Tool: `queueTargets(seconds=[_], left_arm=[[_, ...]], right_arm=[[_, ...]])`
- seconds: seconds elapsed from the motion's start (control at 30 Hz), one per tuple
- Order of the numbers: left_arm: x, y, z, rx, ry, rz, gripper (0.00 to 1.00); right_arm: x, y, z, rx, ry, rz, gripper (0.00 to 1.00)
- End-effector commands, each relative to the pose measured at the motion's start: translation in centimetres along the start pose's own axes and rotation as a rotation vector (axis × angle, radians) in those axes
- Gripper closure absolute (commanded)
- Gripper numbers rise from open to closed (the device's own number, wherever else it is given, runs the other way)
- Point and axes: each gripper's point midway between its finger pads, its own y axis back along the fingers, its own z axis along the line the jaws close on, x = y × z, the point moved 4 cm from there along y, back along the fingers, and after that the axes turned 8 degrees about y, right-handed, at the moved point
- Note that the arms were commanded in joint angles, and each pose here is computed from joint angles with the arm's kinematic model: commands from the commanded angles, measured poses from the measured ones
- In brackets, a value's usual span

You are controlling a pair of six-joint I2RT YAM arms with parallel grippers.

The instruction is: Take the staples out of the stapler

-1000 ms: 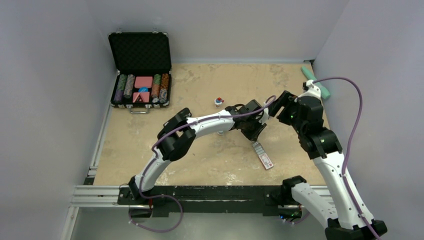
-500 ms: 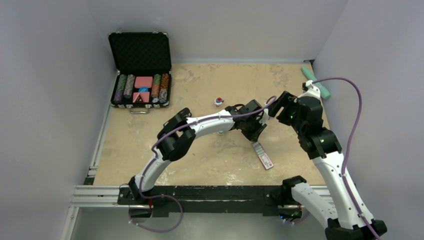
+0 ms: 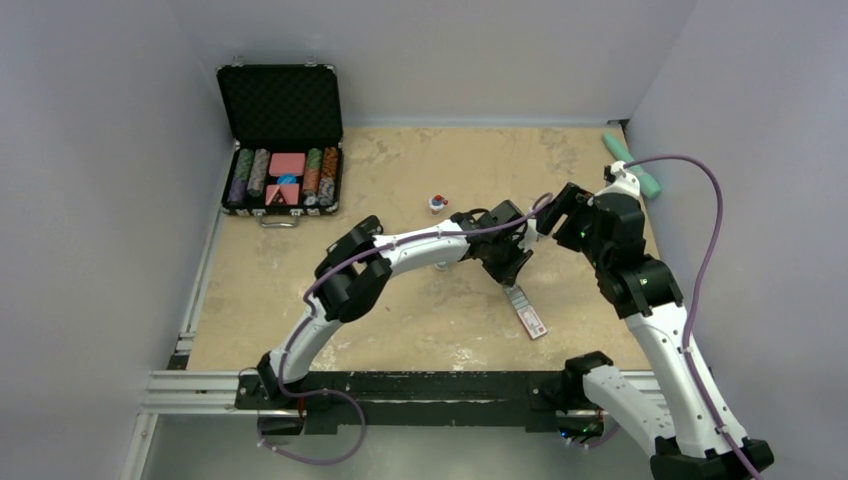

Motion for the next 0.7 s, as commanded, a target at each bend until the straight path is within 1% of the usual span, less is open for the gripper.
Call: queueTargets(seconds=[0.0, 0.27, 0.53, 0.6, 0.67], left_arm=[[0.19, -0.52, -0.15, 0.017, -0.021, 0.009, 0.73], [0.39, -1.23, 0.2, 0.003, -0.02, 0.016, 0.74], [0.1, -0.83, 0.2, -0.008, -0.021, -0.001, 0.8], [0.01, -0.69, 0.11, -0.006, -0.02, -0.006, 0.84], [-0.09, -0.44, 0.01, -0.005, -0.016, -0.01, 0.93]], right_arm=[[-0.73, 0.24, 0.49, -0.028, -0.019, -0.035, 0.28], [-0.8, 0.42, 0.51, -0.032, -0.022, -0.039, 0.28], [-0.64, 0.54, 0.49, -0.036, -0.021, -0.036, 0.28], [-0.66, 0.54, 0.47, -0.034, -0.02, -0.036, 0.28], [-0.67, 0.53, 0.47, -0.034, -0.02, -0.037, 0.28]])
